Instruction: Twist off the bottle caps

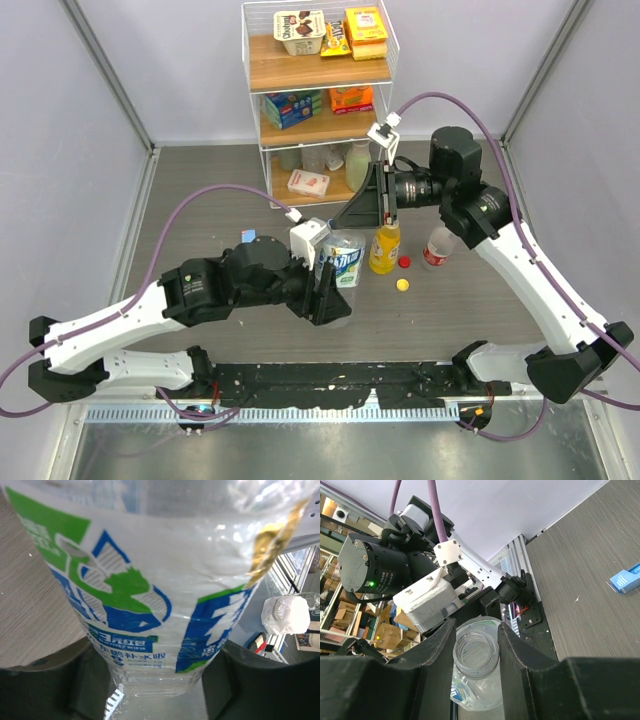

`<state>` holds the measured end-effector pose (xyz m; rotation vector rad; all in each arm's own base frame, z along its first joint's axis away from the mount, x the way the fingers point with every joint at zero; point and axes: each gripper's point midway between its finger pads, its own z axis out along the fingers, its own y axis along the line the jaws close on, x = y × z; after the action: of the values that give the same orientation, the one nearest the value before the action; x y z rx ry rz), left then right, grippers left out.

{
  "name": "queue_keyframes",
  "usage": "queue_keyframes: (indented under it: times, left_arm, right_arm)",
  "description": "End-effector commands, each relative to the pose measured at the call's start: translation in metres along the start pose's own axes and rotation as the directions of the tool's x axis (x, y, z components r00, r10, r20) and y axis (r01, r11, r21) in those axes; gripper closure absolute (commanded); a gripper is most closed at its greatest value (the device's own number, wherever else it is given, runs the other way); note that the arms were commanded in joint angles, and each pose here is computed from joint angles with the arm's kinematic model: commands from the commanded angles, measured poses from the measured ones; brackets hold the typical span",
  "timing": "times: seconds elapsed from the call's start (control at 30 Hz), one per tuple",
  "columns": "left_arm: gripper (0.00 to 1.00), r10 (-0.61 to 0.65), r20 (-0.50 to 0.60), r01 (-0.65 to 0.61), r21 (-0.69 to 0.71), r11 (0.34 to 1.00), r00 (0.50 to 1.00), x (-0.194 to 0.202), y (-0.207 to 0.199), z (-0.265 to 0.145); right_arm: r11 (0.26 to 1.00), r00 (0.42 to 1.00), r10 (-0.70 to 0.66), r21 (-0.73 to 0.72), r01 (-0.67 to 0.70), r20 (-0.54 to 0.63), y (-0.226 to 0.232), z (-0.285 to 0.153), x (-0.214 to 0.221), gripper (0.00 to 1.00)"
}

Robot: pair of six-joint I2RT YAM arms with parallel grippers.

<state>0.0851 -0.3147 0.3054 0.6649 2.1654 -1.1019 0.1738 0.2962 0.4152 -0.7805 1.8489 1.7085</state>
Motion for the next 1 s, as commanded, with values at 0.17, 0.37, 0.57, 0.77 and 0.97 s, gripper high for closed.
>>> queue_keyframes:
  times: [0.17,0.37,0.57,0.77,0.97]
  left_arm:
    - [0.00,0.012,0.135,-0.012,-0.001,1.000,0.991,-0.034,-0.007,-0.014]
    - [0.00,-0.014,0.200,0.033,-0.095,0.995,0.980,-0.044,0.011,-0.030]
    - [0.00,-0.025,0.283,0.064,-0.129,0.990,0.959,-0.054,0.021,-0.052]
    - [0.00,-0.037,0.317,0.083,-0.132,0.988,0.948,-0.054,0.027,-0.062]
    - [0.00,-0.047,0.311,0.093,-0.138,0.986,0.949,-0.051,0.028,-0.063]
  right_arm:
    - [0.997,0.998,-0.069,0.045,0.069,0.002,0.001,-0.003,-0.003,0.99]
    - [0.961,0.993,-0.118,0.252,0.110,0.018,-0.030,-0.013,-0.004,0.99]
    - [0.878,0.986,-0.156,0.465,0.114,0.052,-0.064,-0.030,-0.008,0.99]
    - [0.828,0.949,-0.313,0.502,0.249,0.047,-0.065,-0.031,-0.004,0.99]
    - [0.708,0.763,-0.643,0.437,0.555,0.072,-0.025,-0.023,0.004,0.99]
